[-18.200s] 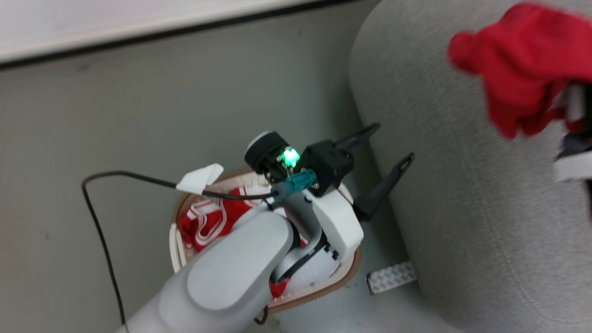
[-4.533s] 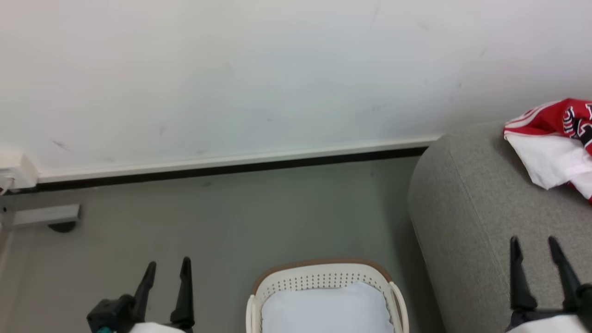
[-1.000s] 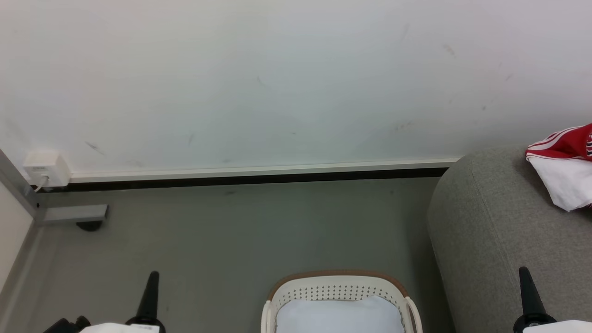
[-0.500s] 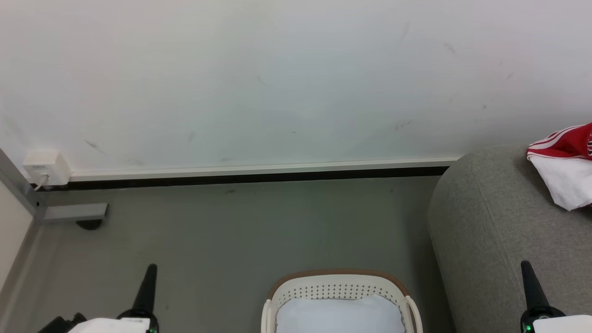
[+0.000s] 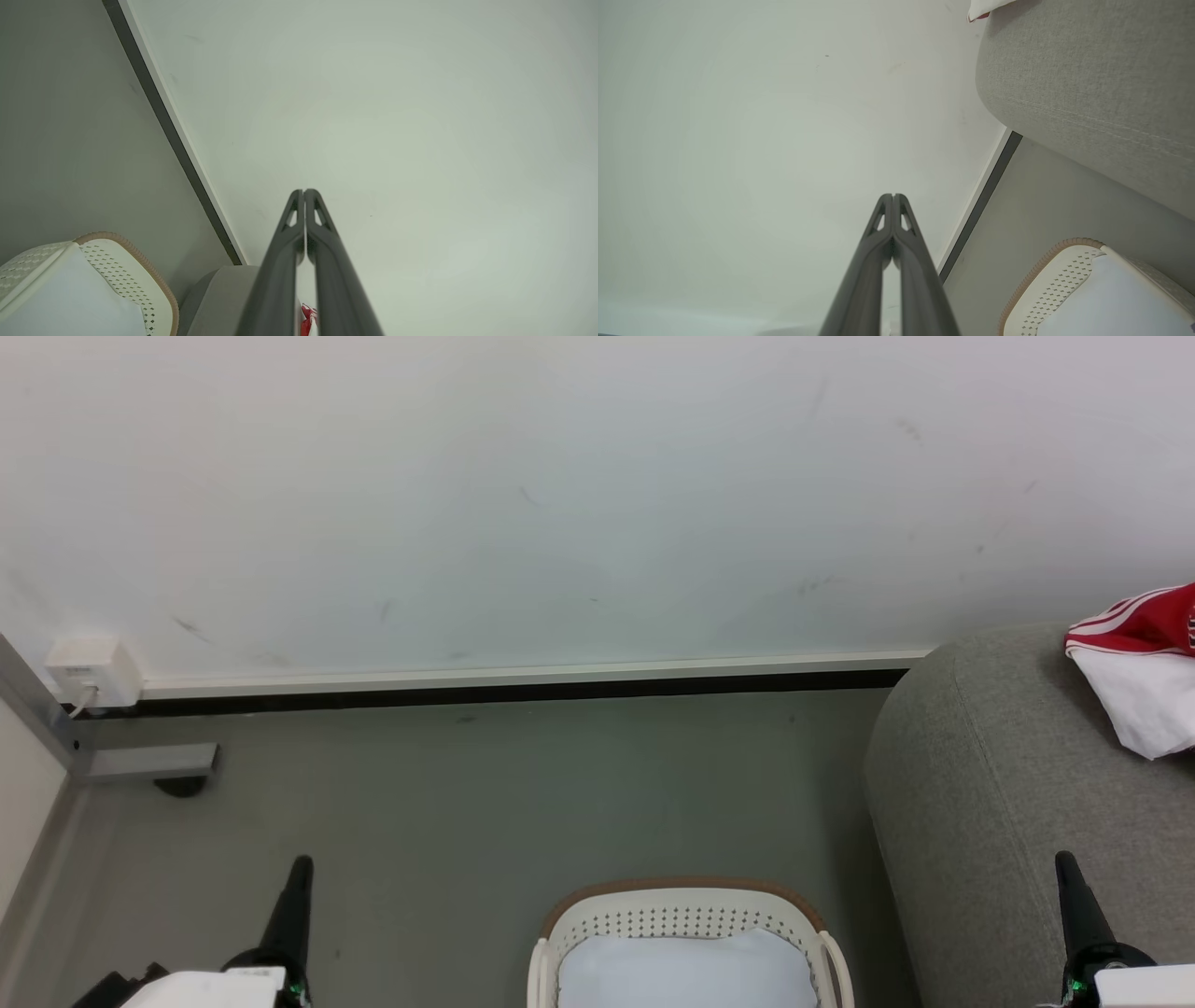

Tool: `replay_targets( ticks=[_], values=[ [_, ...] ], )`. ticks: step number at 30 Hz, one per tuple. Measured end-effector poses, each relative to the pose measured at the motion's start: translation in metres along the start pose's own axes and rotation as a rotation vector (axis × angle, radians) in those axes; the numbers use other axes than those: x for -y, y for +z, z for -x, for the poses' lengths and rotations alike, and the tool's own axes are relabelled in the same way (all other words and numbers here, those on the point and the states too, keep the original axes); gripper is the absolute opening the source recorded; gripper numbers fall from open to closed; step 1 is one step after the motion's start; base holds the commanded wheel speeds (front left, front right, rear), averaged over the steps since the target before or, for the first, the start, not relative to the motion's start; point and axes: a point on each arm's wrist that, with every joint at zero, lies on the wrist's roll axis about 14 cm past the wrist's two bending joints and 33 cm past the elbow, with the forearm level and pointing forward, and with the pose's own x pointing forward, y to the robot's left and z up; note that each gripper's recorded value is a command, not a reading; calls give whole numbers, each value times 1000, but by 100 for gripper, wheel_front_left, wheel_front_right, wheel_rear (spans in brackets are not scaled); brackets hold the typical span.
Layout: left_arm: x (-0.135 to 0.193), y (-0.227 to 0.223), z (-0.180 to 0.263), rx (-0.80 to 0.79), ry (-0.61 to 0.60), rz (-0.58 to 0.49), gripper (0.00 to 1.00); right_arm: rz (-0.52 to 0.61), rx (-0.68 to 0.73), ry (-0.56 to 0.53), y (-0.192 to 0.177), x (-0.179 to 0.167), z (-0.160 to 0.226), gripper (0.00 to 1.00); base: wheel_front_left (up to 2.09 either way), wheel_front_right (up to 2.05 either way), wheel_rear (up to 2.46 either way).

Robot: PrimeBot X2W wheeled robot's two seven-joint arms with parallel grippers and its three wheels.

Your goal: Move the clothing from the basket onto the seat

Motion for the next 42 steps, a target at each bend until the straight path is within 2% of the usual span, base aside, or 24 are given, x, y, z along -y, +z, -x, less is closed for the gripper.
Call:
replay_targets(
  ticks=[26,42],
  values=[
    [12,5,-6,-8,-48,178,0,-178,-15,45,2,-13,-7,0,0,0,0],
    [14,5,-7,-6,-54,188,0,-193,-13,53,3,-15,-9,0,0,0,0]
  ],
)
